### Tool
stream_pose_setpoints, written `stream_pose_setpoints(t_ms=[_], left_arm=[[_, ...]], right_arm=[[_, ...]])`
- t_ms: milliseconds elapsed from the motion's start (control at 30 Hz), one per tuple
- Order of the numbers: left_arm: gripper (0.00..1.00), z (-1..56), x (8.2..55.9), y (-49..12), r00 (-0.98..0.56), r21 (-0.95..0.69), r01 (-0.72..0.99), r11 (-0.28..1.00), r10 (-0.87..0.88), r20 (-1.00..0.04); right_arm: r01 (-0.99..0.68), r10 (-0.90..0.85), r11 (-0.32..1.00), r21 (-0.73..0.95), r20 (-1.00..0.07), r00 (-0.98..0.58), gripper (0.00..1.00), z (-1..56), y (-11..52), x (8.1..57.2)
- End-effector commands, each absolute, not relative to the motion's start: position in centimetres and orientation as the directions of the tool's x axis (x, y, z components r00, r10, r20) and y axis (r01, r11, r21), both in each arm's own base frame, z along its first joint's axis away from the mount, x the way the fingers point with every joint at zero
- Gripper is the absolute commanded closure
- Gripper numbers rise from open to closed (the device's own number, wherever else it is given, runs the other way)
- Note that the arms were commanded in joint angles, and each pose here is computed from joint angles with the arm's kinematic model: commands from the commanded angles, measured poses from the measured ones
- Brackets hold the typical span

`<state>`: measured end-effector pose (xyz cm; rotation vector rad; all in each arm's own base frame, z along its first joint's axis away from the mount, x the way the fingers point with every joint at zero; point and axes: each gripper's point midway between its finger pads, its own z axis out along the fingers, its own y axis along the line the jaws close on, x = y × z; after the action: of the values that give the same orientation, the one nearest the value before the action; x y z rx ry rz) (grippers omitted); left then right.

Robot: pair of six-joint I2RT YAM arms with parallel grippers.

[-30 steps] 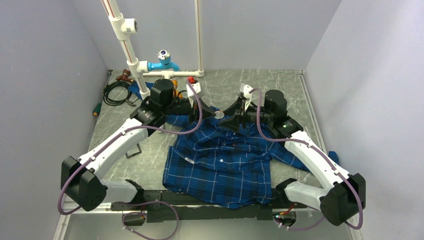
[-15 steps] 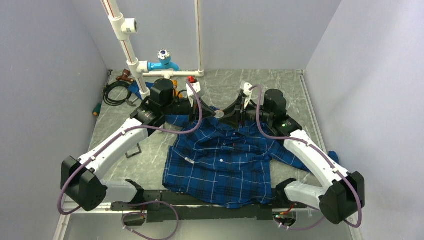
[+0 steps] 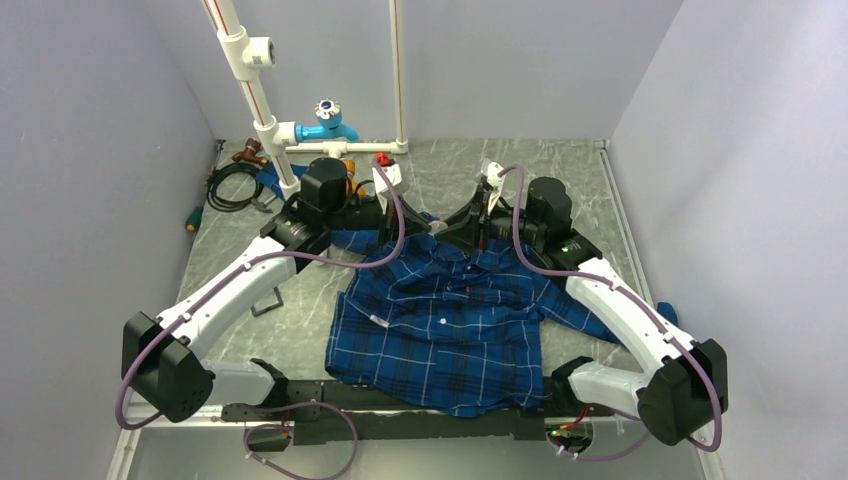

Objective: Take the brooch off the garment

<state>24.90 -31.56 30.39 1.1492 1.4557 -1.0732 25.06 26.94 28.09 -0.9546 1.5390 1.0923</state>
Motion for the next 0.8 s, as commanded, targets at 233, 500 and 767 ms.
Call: stream_pose_setpoints(t_ms=[233, 500, 767], left_arm=[[1.0, 30.58, 24.62, -31.52, -0.014, 0.014, 0.984, 0.177, 0.154, -0.988], [1.0, 30.99, 24.76, -31.37, 0.023, 0.051, 0.981, 0.186, 0.149, -0.989], [1.0, 30.87, 24.44, -31.35, 0.025, 0.052, 0.983, 0.178, 0.148, -0.989]], right_arm=[[-0.943, -0.011, 0.299, 0.148, -0.987, -0.159, 0.68, 30.92, 27.35, 26.05], [-0.937, -0.009, 0.305, 0.172, -0.983, -0.183, 0.75, 30.63, 27.39, 26.15], [-0.943, -0.014, 0.287, 0.166, -0.984, -0.178, 0.8, 30.55, 27.53, 25.99]])
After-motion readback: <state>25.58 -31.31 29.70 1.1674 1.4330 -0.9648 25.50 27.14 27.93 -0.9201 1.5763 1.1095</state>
